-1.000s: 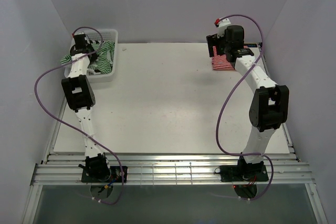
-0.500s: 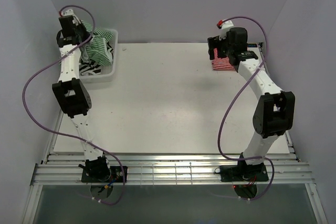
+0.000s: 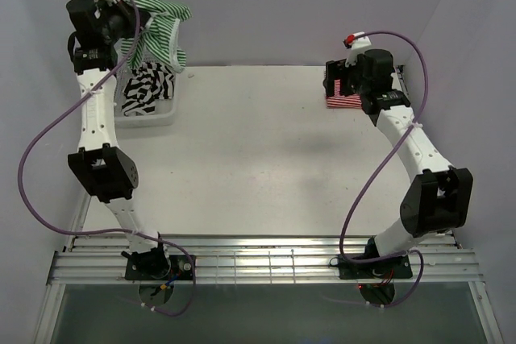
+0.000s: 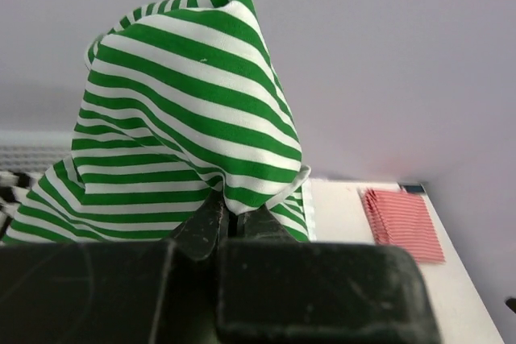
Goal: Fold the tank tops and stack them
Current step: Grab the tank top from the pile, then move the tank top to the center of the board, then flatten the tank top out
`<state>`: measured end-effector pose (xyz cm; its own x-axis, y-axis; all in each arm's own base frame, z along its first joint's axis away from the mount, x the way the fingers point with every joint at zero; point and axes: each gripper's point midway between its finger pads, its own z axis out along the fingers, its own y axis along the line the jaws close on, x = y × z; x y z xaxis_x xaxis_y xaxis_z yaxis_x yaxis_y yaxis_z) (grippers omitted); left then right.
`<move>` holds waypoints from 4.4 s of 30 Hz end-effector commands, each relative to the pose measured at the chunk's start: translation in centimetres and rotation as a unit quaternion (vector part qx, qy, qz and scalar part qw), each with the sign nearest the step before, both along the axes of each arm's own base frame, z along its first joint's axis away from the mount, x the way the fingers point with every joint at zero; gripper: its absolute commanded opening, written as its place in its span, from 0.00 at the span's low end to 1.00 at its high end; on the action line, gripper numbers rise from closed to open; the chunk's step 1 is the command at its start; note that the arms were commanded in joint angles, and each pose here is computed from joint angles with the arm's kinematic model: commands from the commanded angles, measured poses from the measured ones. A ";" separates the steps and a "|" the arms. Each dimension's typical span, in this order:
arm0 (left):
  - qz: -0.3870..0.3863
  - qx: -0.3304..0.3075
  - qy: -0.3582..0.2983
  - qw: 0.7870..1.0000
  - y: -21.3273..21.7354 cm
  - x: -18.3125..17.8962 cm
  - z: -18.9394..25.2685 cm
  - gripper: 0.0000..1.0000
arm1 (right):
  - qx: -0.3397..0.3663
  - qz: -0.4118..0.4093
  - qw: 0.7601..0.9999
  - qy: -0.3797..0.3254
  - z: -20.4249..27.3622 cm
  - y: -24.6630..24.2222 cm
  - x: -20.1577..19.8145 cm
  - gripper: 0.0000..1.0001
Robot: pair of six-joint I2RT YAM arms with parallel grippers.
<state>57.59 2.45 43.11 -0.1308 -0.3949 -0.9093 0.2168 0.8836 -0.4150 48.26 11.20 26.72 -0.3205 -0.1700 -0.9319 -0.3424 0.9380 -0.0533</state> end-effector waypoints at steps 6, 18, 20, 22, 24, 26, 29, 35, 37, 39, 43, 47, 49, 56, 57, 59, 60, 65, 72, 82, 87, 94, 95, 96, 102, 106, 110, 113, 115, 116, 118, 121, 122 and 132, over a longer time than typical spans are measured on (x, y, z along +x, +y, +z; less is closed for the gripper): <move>-0.199 0.003 -0.001 0.980 -19.0 -12.1 -0.1 0.00 | 0.099 0.011 0.994 -0.035 3.8 0.8 -6.2 0.90; -0.232 0.015 0.286 0.930 -24.9 -26.2 -22.7 0.98 | 0.081 -0.030 0.995 0.054 -1.2 -1.3 -12.0 0.90; -0.183 0.029 0.304 0.934 -23.0 -26.9 -23.4 0.98 | 0.082 -0.044 0.992 0.081 -2.6 -1.6 -12.6 0.90; -0.169 0.023 0.329 0.929 -22.2 -28.3 -24.7 0.98 | 0.087 -0.054 0.989 0.110 -4.3 -1.7 -13.2 0.90; -0.182 0.005 0.352 0.918 -22.6 -29.8 -25.8 0.98 | 0.098 -0.075 0.980 0.154 -6.7 -1.8 -14.3 0.90; -0.212 -0.007 0.387 0.897 -23.4 -32.5 -27.8 0.98 | 0.108 -0.078 0.972 0.191 -8.6 -1.6 -15.5 0.90; -0.238 -0.020 0.430 0.871 -24.4 -36.5 -30.4 0.98 | 0.121 -0.075 0.960 0.241 -11.7 -1.2 -18.2 0.90; -0.268 -0.014 0.469 0.842 -26.3 -41.3 -33.9 0.98 | 0.117 -0.122 0.926 0.338 -18.5 -2.6 -24.1 0.90; -0.276 -0.003 0.473 0.837 -26.9 -42.4 -34.6 0.98 | 0.115 -0.137 0.916 0.358 -20.1 -3.1 -25.5 0.90; -0.275 0.004 0.492 0.826 -26.8 -43.8 -36.1 0.98 | 0.116 -0.145 0.912 0.366 -20.6 -3.4 -26.4 0.90; -0.239 0.030 0.510 0.826 -26.0 -43.9 -38.5 0.98 | 0.120 -0.160 0.904 0.377 -21.7 -3.8 -27.5 0.90; -0.225 0.065 0.521 0.821 -26.3 -43.9 -40.0 0.95 | 0.118 -0.165 0.901 0.384 -22.3 -4.1 -28.0 0.90; -0.203 0.083 0.530 0.819 -25.9 -43.6 -41.3 0.88 | 0.113 -0.165 0.901 0.384 -22.5 -4.2 -28.1 0.90; -0.189 0.110 0.538 0.814 -26.6 -42.9 -42.4 0.37 | 0.109 -0.167 0.902 0.383 -22.6 -4.5 -27.9 0.90; -0.197 0.119 0.538 0.811 -26.9 -43.4 -42.6 0.31 | 0.110 -0.166 0.903 0.382 -22.6 -4.5 -27.9 0.90; -0.199 0.134 0.539 0.807 -27.0 -43.8 -43.1 0.00 | 0.111 -0.169 0.902 0.382 -22.7 -4.6 -27.9 0.90; -0.201 0.143 0.541 0.804 -27.0 -44.3 -43.3 0.00 | 0.113 -0.167 0.903 0.379 -22.6 -4.5 -27.7 0.90; -0.160 0.128 0.535 0.820 -26.2 -44.0 -42.5 0.00 | 0.117 -0.164 0.899 0.390 -23.4 -4.2 -27.8 0.90; -0.168 0.066 0.489 0.853 -27.1 -43.0 -38.7 0.00 | 0.135 -0.145 0.892 0.406 -24.7 -3.2 -27.8 0.98; -0.175 0.051 0.476 0.861 -27.8 -42.6 -37.4 0.00 | 0.151 -0.125 0.885 0.423 -26.0 -2.1 -27.7 0.65; -0.179 0.041 0.467 0.865 -28.2 -42.3 -36.7 0.00 | 0.138 -0.140 0.889 0.414 -26.0 -2.8 -27.4 0.13; -0.183 0.008 0.396 0.900 -29.3 -40.0 -31.5 0.00 | 0.159 -0.094 0.927 0.326 -19.5 -1.8 -23.8 0.08; -0.185 0.002 0.378 0.907 -29.6 -39.4 -30.0 0.00 | 0.158 -0.086 0.930 0.321 -18.2 -1.7 -23.7 0.08; -0.185 -0.007 0.335 0.924 -30.2 -37.9 -26.8 0.00 | 0.166 -0.074 0.942 0.281 -14.6 -1.4 -22.0 0.08; -0.137 -0.035 0.187 0.972 -29.0 -33.4 -12.6 0.00 | 0.193 -0.050 0.972 0.125 0.7 -1.5 -19.7 0.08; -0.076 -0.067 0.102 0.990 -26.3 -31.3 -2.8 0.00 | 0.216 -0.052 0.975 -0.011 12.3 -2.5 -19.9 0.08; -0.012 -0.085 0.068 0.994 -23.1 -30.6 1.5 0.00 | 0.222 -0.059 0.970 -0.075 17.7 -3.4 -20.8 0.08; 0.037 -0.094 0.058 0.993 -20.5 -30.7 2.7 0.00 | 0.219 -0.059 0.969 -0.094 19.2 -3.6 -20.9 0.08; 0.062 -0.101 0.050 0.992 -19.2 -30.8 3.1 0.00 | 0.217 -0.059 0.970 -0.094 19.3 -3.6 -20.6 0.08; 0.072 -0.102 0.049 0.991 -18.8 -30.8 3.0 0.00 | 0.215 -0.058 0.970 -0.093 19.3 -3.5 -20.4 0.08; 0.093 -0.096 0.052 0.990 -18.4 -30.3 2.2 0.00 | 0.211 -0.055 0.973 -0.081 18.6 -3.3 -19.5 0.08; 0.101 -0.076 0.077 0.989 -19.5 -27.9 -0.3 0.00 | 0.203 -0.054 0.976 -0.057 16.9 -2.9 -17.6 0.08; 0.121 -0.073 0.090 0.986 -18.0 -25.9 -1.4 0.00 | 0.203 -0.051 0.976 -0.056 16.7 -2.7 -16.9 0.08; 0.018 -0.072 0.167 0.983 -18.3 -8.6 -7.5 0.00 | 0.181 -0.019 0.983 -0.004 12.5 -1.3 -2.9 0.08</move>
<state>46.03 -15.08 30.42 -0.4313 -0.5304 -0.7298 -0.1679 0.8420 -0.5126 40.59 10.33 36.51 -0.4148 0.2009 -0.8874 -0.2532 0.9113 0.3247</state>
